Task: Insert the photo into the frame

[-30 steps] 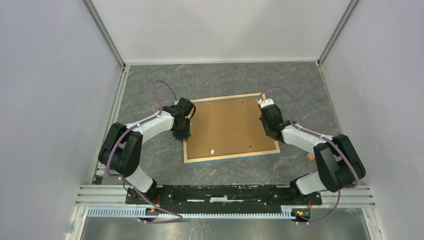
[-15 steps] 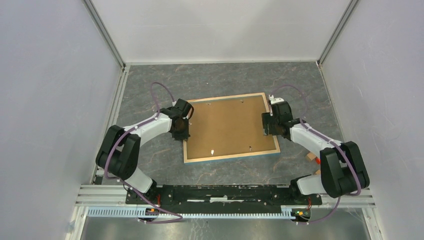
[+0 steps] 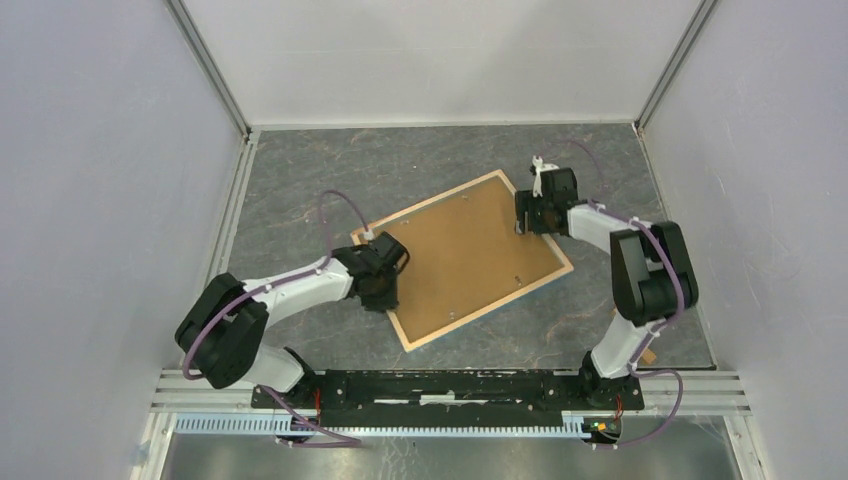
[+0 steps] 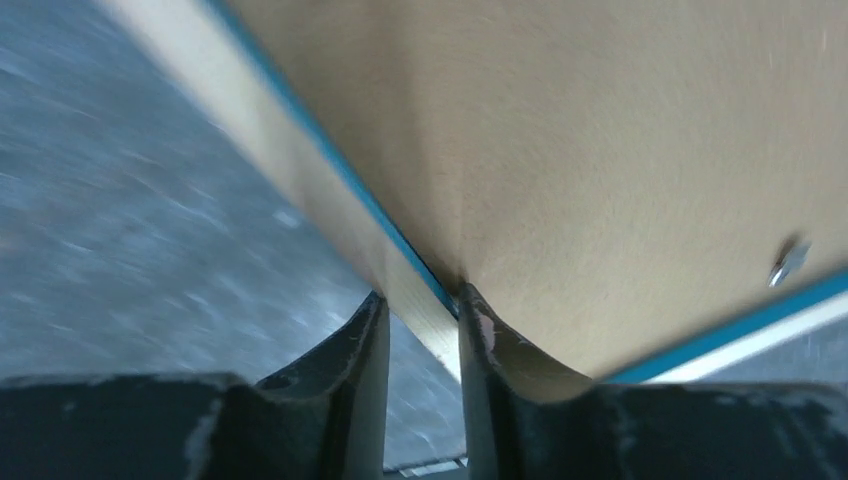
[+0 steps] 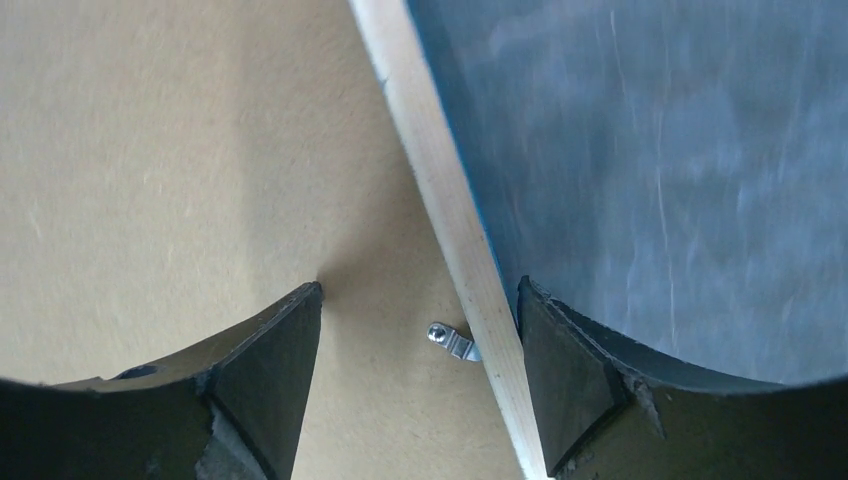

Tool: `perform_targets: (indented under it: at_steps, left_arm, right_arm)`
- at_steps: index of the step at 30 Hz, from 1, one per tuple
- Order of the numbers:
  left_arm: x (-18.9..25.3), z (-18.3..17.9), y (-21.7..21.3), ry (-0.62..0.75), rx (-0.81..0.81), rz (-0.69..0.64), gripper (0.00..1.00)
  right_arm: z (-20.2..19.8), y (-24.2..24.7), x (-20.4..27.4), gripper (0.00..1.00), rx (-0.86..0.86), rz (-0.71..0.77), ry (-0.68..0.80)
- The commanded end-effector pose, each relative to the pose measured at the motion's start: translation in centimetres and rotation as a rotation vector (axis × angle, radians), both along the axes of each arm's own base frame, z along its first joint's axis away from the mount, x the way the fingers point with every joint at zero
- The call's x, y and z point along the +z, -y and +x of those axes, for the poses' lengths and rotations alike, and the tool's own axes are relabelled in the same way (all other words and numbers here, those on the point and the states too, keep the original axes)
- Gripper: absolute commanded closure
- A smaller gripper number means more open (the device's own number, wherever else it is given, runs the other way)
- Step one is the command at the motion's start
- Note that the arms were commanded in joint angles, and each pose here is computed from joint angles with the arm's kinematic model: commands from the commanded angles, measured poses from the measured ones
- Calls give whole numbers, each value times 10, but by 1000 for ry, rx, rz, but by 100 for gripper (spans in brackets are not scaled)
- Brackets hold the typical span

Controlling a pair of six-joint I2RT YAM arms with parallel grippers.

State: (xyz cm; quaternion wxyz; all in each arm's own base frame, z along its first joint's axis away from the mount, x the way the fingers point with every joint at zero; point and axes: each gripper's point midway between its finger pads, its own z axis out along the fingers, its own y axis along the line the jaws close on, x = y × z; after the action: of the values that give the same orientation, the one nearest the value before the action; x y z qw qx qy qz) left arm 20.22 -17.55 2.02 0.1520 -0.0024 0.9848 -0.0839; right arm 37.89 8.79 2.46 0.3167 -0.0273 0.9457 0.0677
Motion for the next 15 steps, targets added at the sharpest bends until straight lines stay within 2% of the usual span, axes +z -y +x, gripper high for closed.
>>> perform_targets:
  at_steps: [1,4,5,7,9,11,15]
  left_arm:
    - [5,-80,93,-201,-136,-277,62]
    - [27,-87,119,-178,-235,-374,44]
    - [36,-86,123,-159,-268,-398,35]
    - [63,-77,126,-67,-337,-424,14]
    - [95,-58,124,36,-377,-438,2]
    - [119,-36,115,100,-384,-439,0]
    - [136,32,63,185,-234,-345,0]
  right_arm:
    - [25,-106,39,24,334,237,17]
    - [51,-102,55,23,331,127,-5]
    - [61,-92,65,22,294,61,-10]
    - [78,-72,91,21,218,-54,10]
    - [80,-49,118,18,139,-152,36]
    - [66,-32,130,11,85,-193,56]
    - [14,-15,112,9,-5,-150,45]
